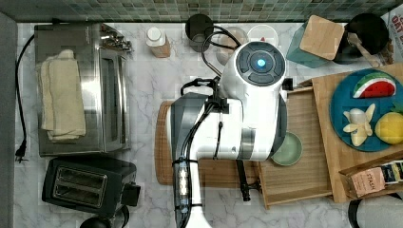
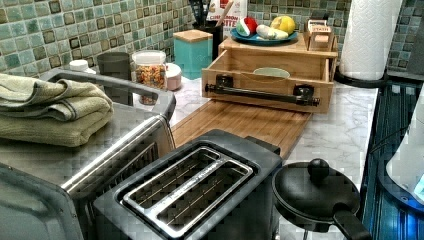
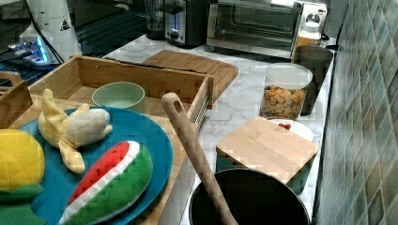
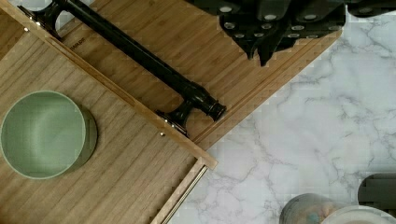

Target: Close the drawer.

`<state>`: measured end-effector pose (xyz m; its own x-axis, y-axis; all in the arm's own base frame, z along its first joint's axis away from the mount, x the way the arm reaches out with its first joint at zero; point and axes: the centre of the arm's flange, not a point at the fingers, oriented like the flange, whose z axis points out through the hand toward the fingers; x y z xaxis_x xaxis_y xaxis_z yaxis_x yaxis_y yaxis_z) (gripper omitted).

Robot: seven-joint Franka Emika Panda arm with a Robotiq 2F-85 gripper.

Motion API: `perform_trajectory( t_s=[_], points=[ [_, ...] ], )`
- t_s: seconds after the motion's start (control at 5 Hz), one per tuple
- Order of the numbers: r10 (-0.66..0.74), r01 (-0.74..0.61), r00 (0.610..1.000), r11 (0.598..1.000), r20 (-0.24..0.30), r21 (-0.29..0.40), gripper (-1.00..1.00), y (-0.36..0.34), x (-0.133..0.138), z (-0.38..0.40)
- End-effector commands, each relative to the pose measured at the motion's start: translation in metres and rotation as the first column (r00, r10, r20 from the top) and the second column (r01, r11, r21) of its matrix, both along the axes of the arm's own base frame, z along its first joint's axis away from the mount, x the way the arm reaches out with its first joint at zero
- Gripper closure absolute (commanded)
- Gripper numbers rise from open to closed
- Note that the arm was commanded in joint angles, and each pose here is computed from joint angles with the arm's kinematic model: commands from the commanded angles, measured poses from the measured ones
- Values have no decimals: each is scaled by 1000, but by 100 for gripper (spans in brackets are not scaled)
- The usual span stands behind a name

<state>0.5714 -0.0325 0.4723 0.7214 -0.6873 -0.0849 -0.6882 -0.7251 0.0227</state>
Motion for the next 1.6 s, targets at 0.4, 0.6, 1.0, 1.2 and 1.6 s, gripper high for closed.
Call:
perform_trajectory(
  t_s=[0.4,0.6,1.0,1.2,1.6],
  points=[
    [-6,6,1000,1000,0,2,100,-3,0,0],
    [181,-179,983,983,36,-45,100,14,-13,-13],
    [456,-461,882,887,115,18,100,42,-38,-29],
    [558,-565,823,824,106,41,100,58,-46,-37],
    [668,-669,733,742,130,-42,100,89,-71,-52]
  ],
)
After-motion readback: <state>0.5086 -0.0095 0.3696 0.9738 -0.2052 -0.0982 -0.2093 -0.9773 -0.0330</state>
